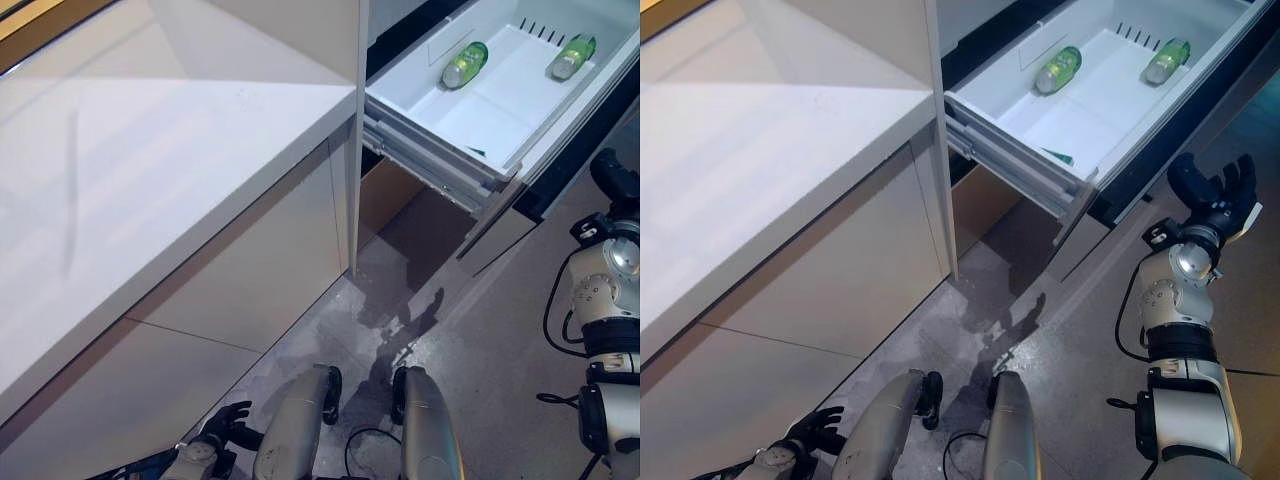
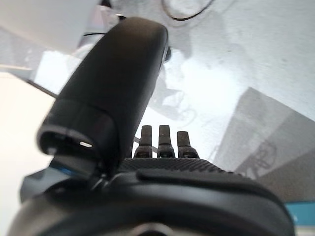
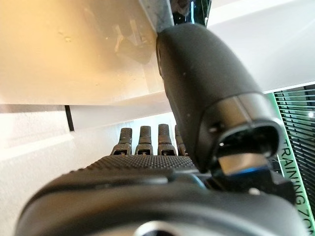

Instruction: Put drinks into fridge and close the fridge

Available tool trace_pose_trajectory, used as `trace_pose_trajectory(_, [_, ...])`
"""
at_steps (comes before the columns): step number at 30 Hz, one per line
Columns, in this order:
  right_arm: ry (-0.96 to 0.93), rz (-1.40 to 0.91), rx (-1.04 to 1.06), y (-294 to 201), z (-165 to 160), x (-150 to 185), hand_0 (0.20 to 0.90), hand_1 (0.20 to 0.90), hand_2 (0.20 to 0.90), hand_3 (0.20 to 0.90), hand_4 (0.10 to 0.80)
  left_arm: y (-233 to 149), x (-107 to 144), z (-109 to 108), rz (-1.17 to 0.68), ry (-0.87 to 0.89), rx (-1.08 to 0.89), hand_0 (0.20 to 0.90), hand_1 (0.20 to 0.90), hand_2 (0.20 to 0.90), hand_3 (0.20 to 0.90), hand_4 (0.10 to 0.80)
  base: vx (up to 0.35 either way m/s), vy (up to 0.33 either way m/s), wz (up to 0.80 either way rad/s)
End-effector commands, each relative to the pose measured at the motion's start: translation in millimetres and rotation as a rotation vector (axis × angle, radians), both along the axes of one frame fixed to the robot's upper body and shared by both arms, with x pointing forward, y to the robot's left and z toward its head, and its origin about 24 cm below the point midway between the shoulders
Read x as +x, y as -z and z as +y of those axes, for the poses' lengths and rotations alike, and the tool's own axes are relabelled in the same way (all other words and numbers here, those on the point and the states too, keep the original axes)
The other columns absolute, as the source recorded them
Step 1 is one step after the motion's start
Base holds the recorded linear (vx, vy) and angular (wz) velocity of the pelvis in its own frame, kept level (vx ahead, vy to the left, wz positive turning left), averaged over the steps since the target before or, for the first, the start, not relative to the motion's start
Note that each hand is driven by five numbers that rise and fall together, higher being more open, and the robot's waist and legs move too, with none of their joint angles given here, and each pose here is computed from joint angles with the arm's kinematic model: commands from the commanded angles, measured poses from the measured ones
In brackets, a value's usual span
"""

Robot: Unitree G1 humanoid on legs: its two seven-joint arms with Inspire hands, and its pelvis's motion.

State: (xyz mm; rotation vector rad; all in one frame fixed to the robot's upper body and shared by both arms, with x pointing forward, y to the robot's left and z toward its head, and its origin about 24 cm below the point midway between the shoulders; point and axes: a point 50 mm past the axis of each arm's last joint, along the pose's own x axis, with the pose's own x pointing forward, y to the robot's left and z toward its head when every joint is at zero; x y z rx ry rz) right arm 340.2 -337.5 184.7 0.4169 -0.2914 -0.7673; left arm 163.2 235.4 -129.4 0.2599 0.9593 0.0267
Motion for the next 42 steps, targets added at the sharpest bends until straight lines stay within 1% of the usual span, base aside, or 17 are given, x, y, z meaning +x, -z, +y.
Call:
trace_pose_trajectory(1, [-0.104,-0.208,-0.047,-50,28,17,0.9,0.9,0.9,0.9,0.8,-8,5,4,-0.091,-0.014,0.023,0.9,0.9,0.9,0.9,0.8,0.0,0.0,0.0])
trace_pose_trajectory(3, [-0.12,-0.219,-0.037,-51,33,20,0.9,0.9,0.9,0.9,0.8,-9,8,2,-0.102,-0.005,0.022,0.9,0.9,0.9,0.9,0.8,0.011,0.023,-0.01])
trace_pose_trajectory(6, [-0.237,-0.259,0.015,-50,52,32,0.9,0.9,0.9,0.9,0.8,-9,10,-2,-0.103,-0.006,0.014,0.9,0.9,0.9,0.9,0.8,0.158,0.019,0.06])
trace_pose_trajectory(8, [-0.366,-0.284,0.029,-51,69,40,0.9,0.9,0.9,0.9,0.8,-8,8,-3,-0.097,-0.007,0.009,0.9,0.9,0.9,0.9,0.8,0.038,0.019,0.09])
trace_pose_trajectory(11, [-0.529,-0.301,-0.039,-54,87,46,0.9,0.9,0.9,0.9,0.8,-7,4,0,-0.082,-0.01,0.015,0.9,0.9,0.9,0.9,0.8,0.094,-0.016,0.08])
trace_pose_trajectory(15, [-0.663,-0.255,-0.198,-57,95,48,0.9,0.9,0.9,0.9,0.8,-5,-7,11,-0.054,-0.027,0.032,0.9,0.9,0.9,0.9,0.8,0.118,-0.05,0.18])
trace_pose_trajectory(18, [-0.76,-0.194,-0.333,-60,96,48,0.9,0.9,0.9,0.9,0.8,-5,-20,26,-0.027,-0.052,0.052,0.9,0.9,0.9,0.9,0.8,0.238,-0.089,0.17])
trace_pose_trajectory(22, [-0.83,-0.124,-0.44,-67,93,49,0.9,0.9,0.9,0.9,0.8,-9,-27,41,-0.029,-0.052,0.071,0.9,0.9,0.9,0.9,0.8,0.116,-0.095,0.15])
trace_pose_trajectory(25, [-0.855,-0.079,-0.489,-67,89,49,0.9,0.9,0.9,0.9,0.8,-12,-28,49,-0.037,-0.039,0.084,0.9,0.9,0.9,0.9,0.8,0.072,-0.094,0.19])
trace_pose_trajectory(28, [-0.841,-0.061,-0.5,-70,82,49,0.9,0.9,0.9,0.9,0.8,-15,-27,53,-0.045,-0.015,0.094,0.9,0.9,0.9,0.9,0.8,0.038,-0.078,0.16])
trace_pose_trajectory(35, [-0.794,-0.056,-0.48,-75,71,50,0.9,0.9,0.9,0.9,0.8,-20,-21,52,-0.064,0.053,0.105,0.9,0.9,0.9,0.9,0.8,0.067,-0.067,0.2])
trace_pose_trajectory(39, [-0.736,-0.067,-0.463,-80,66,49,0.9,0.9,0.9,0.9,0.8,-22,-18,52,-0.06,0.075,0.115,0.9,0.9,0.9,0.9,0.8,0.009,-0.05,0.13])
trace_pose_trajectory(42, [-0.612,-0.07,-0.453,-84,60,48,0.9,0.9,0.9,0.9,0.8,-20,-20,53,-0.04,0.085,0.123,0.9,0.9,0.9,0.9,0.8,-0.018,-0.034,0.09])
